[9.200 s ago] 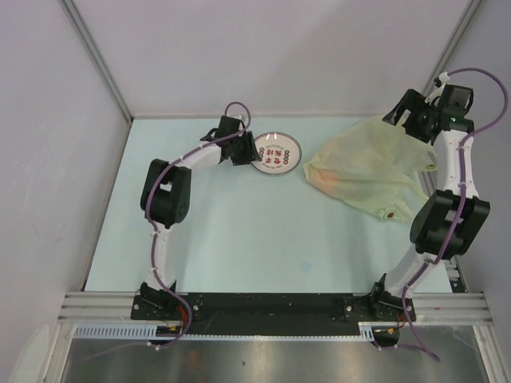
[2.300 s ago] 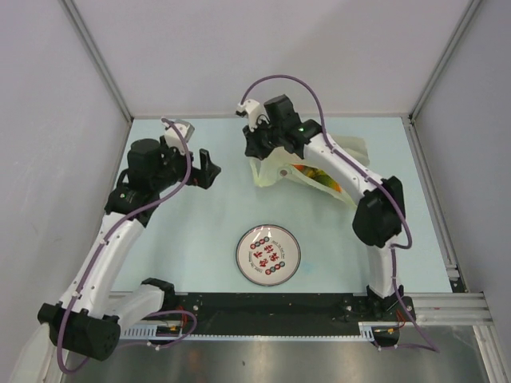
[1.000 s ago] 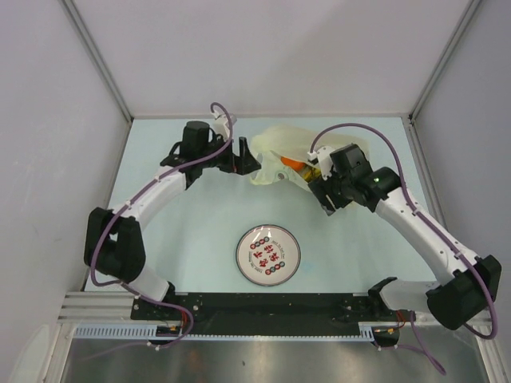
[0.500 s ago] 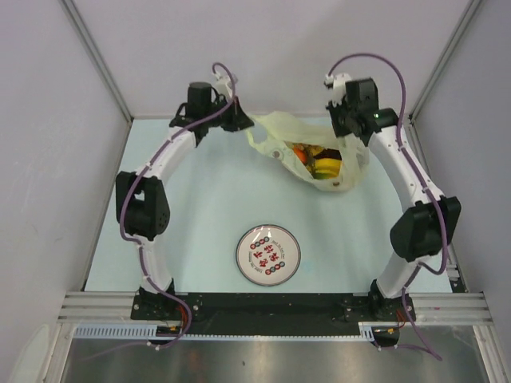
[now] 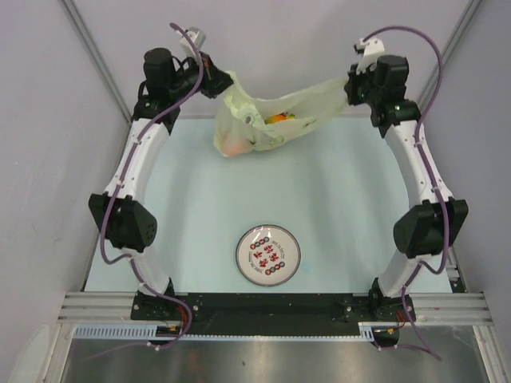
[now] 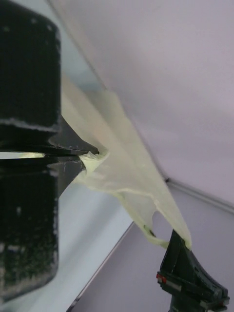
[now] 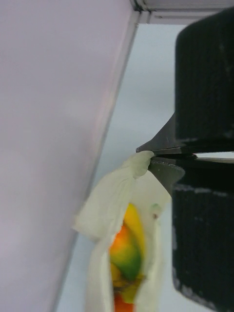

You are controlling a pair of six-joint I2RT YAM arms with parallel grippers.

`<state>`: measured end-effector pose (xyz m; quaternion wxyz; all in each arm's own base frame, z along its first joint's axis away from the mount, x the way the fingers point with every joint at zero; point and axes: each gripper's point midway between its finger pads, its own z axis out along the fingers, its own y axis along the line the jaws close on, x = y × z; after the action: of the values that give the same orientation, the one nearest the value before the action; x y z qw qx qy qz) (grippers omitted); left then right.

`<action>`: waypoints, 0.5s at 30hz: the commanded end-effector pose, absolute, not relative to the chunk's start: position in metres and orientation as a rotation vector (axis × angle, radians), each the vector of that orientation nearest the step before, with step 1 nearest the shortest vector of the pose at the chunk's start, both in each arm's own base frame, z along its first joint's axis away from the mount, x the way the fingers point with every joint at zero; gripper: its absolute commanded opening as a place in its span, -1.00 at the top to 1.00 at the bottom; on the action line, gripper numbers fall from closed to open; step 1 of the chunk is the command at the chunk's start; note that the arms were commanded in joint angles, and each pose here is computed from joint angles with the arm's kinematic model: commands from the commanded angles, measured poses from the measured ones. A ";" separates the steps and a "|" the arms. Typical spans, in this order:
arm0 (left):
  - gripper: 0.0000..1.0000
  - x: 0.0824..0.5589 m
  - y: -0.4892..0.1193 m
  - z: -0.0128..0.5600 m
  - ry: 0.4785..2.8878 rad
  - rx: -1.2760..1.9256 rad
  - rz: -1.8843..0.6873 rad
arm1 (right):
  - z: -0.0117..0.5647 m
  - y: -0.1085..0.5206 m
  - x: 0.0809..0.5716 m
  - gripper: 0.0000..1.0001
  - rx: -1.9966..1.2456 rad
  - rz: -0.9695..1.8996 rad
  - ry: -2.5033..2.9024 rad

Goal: Take the fake fruits out of the plastic bag
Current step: Adjust the plastic bag at the center of the board.

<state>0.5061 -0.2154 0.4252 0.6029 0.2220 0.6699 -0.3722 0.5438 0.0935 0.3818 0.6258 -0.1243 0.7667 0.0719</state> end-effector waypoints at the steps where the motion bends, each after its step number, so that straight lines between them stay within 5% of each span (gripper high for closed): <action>1: 0.99 0.438 -0.215 0.382 1.681 0.620 -0.939 | 0.354 0.106 0.486 1.00 -0.438 0.169 1.747; 8: 0.99 0.342 -0.199 0.281 1.949 0.688 -1.007 | 0.250 0.103 0.395 1.00 -0.428 0.252 2.054; 10: 0.99 0.325 -0.193 0.270 1.981 0.705 -0.995 | 0.260 0.100 0.378 1.00 -0.430 0.246 2.026; 14: 0.99 0.301 -0.191 0.269 2.037 0.748 -1.030 | 0.310 0.107 0.365 -0.05 -0.468 0.215 1.868; 15: 0.99 0.297 -0.193 0.272 2.030 0.756 -1.068 | 0.334 0.118 0.357 -0.17 -0.513 0.215 1.783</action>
<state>0.3265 -0.1904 0.2461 0.3547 0.2458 0.8129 -0.3910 0.3701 0.1010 0.2426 0.4790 -0.1892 0.8518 0.0960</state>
